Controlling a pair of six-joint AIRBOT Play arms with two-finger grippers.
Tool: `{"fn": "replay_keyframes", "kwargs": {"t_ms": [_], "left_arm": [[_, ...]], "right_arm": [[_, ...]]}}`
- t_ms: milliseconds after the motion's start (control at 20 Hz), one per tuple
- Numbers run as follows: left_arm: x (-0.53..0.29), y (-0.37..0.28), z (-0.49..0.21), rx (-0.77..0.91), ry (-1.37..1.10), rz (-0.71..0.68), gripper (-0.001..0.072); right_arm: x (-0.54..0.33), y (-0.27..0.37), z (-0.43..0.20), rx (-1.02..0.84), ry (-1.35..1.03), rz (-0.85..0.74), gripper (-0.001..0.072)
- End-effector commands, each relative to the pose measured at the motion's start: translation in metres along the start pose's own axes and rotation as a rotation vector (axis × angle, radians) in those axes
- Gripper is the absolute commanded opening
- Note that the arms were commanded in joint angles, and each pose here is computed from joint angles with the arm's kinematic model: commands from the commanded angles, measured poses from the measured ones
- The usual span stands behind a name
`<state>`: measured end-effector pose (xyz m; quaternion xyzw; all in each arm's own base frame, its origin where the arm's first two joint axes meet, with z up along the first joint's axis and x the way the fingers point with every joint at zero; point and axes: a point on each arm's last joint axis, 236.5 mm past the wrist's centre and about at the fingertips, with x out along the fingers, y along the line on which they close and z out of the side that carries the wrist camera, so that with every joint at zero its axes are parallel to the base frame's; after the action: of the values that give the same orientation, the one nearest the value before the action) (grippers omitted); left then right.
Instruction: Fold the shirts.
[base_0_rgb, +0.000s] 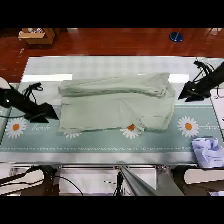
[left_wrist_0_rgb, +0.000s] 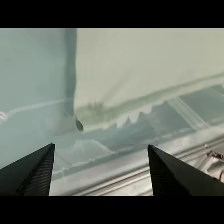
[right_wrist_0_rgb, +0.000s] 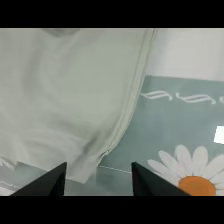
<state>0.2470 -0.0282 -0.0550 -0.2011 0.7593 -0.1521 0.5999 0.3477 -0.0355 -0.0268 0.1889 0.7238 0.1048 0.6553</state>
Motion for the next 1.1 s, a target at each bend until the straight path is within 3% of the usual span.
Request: {"fn": "replay_keyframes", "kwargs": {"t_ms": [0,400,600,650,700,750,800,1050], "left_arm": [[0.032,-0.002,-0.026,-0.05,0.015,-0.081,0.0689],[0.043,0.006,0.021,-0.135,-0.175,-0.055,0.0688],[0.073,-0.019,0.022,-0.121,-0.095,-0.108,0.0668],[0.082,-0.022,0.015,-0.114,-0.044,-0.111,0.0633],[0.089,-0.024,0.008,-0.115,0.003,-0.118,0.0409],[0.093,-0.024,0.001,-0.12,0.044,-0.128,0.0082],[0.095,-0.024,-0.003,-0.119,0.066,-0.135,0.0037],[0.08,-0.019,-0.008,-0.118,0.065,-0.173,0.0037]], "right_arm": [[0.024,-0.002,-0.021,0.061,-0.074,0.153,0.049],[0.027,0.022,-0.012,0.064,-0.143,0.292,0.0489],[0.023,0.025,-0.011,0.059,-0.156,0.294,0.0489],[0.021,0.025,-0.011,0.055,-0.165,0.29,0.0489],[0.018,0.026,-0.01,0.052,-0.178,0.285,0.0489],[0.014,0.025,-0.009,0.046,-0.192,0.274,0.0489],[0.011,0.023,-0.009,0.039,-0.204,0.254,0.0489],[0.018,-0.034,-0.051,0.055,-0.06,-0.017,0.0489]]}}
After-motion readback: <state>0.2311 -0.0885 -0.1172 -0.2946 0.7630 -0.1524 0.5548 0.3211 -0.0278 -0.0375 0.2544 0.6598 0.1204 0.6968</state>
